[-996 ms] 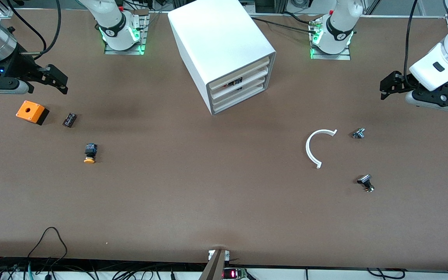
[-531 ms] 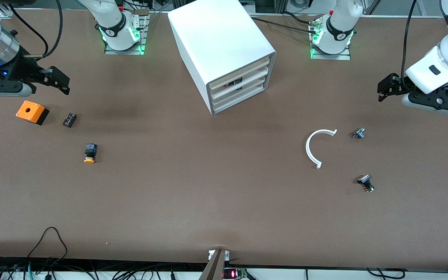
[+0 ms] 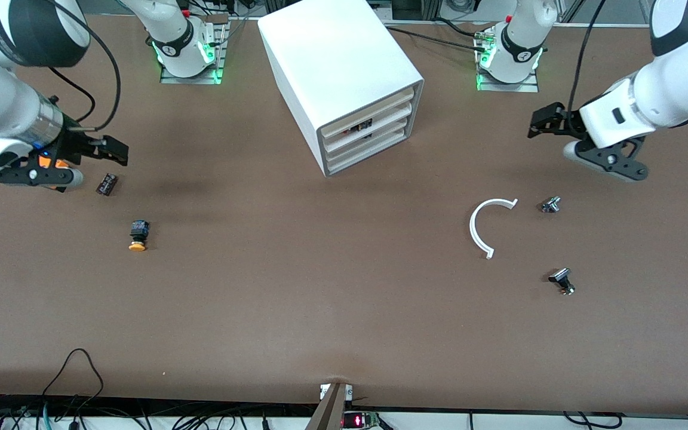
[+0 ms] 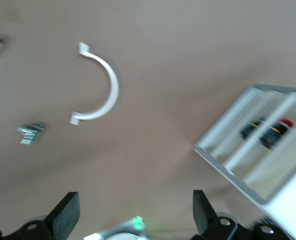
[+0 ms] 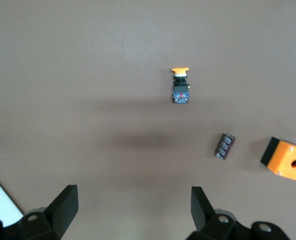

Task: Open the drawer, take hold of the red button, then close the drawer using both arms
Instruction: 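Move the left gripper to the drawer handle while the right gripper advances, then pull the cabinet drawer open with the left gripper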

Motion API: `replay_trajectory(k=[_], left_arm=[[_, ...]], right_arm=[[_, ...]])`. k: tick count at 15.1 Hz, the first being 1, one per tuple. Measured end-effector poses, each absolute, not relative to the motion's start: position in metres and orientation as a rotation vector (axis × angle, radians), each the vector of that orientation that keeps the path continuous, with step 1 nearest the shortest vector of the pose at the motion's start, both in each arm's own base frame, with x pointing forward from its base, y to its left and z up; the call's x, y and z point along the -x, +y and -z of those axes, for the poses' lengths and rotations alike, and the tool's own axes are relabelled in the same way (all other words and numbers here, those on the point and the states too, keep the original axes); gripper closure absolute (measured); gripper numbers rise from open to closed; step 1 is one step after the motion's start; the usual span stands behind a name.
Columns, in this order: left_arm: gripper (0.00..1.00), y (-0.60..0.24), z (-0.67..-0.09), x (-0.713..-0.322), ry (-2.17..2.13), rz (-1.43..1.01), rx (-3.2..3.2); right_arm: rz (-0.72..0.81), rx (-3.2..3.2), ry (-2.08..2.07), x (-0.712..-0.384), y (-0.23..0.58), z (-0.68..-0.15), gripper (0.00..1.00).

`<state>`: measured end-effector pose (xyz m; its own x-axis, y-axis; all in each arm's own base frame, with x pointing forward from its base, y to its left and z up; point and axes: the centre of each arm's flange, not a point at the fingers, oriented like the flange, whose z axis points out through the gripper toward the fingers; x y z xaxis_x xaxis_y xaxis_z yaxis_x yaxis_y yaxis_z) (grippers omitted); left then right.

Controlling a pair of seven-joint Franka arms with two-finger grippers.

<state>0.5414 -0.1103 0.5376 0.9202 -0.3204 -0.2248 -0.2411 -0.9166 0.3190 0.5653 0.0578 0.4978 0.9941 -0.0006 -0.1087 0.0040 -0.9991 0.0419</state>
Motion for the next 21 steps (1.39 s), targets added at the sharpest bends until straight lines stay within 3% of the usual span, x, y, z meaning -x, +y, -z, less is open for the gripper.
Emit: replay_trajectory(k=[6, 10, 17, 18, 20, 21], left_arm=[[0.0, -0.151, -0.43, -0.557, -0.445, 0.679, -2.378], [0.0, -0.172, -0.348, -0.555, -0.508, 0.576, -2.122], [0.01, -0.188, -0.266, -0.506, -0.465, 0.368, -1.892], [0.04, -0.194, -0.255, -0.496, -0.457, 0.335, -1.862], [0.21, -0.212, -0.233, -0.47, -0.447, 0.297, -1.816], [0.22, -0.222, -0.225, -0.457, -0.449, 0.303, -1.802]], right_arm=[[0.143, -3.119, 0.04, -0.595, 0.072, -0.441, 0.0], [0.113, -3.138, 0.064, -0.613, 0.084, -0.399, 0.0], [0.121, -3.151, -0.021, -0.624, 0.107, -0.345, 0.0], [0.124, -3.152, -0.03, -0.625, 0.108, -0.341, 0.0], [0.128, -3.16, -0.062, -0.625, 0.111, -0.335, 0.0], [0.133, -3.162, -0.082, -0.625, 0.116, -0.334, 0.0]])
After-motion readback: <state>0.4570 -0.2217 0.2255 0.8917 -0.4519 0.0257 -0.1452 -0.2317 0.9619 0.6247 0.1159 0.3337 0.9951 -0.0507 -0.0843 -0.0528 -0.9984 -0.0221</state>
